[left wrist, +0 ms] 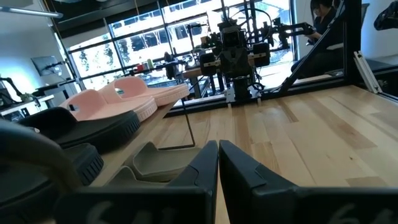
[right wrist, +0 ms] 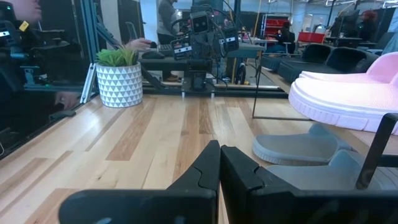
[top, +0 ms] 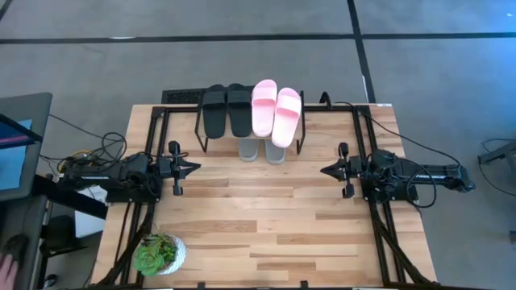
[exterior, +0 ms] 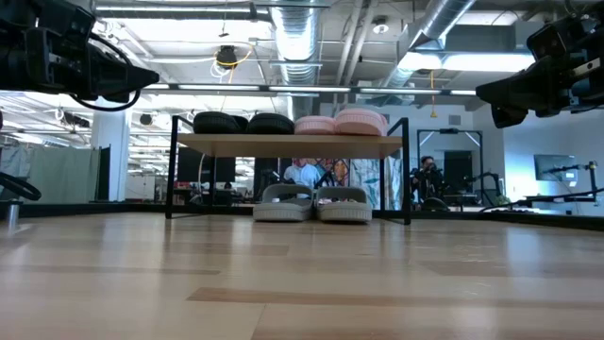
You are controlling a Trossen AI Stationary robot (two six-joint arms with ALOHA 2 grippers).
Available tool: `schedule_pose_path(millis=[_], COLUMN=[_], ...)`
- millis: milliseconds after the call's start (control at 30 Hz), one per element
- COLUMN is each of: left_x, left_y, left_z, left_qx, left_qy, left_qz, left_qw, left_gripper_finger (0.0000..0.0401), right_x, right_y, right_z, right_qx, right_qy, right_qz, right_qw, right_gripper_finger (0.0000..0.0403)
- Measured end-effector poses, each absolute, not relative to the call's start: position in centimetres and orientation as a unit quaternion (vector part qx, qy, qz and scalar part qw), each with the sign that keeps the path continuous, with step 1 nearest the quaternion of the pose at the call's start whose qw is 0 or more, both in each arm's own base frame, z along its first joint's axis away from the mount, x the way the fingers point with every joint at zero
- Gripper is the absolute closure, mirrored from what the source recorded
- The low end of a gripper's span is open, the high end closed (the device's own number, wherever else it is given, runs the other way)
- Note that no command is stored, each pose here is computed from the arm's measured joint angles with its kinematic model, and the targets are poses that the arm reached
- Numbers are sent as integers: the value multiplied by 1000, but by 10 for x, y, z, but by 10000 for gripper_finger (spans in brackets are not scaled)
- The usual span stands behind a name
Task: Pick and place slides into the shelf
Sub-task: Return to Home Position
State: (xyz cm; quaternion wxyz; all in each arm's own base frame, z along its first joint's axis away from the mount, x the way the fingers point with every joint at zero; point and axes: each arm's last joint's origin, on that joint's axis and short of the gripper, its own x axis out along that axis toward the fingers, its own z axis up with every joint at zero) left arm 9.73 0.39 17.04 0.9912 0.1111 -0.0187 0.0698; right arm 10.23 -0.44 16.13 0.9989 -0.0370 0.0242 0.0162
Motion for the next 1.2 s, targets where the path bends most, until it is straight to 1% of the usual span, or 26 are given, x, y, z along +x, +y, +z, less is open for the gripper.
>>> schedule_pose_path(millis=[1200], left_x=[97], left_y=[4], left_z=[171], left_qx=[109], left_qy=[-19], left_qz=[70], left_qw=[991], left_gripper_finger=[395], right_x=[102], right_y=[-4], right_z=[161], right_qx=[-37], right_qy=[24], right_qz=[16], right_qw=[999], right_gripper_finger=[403])
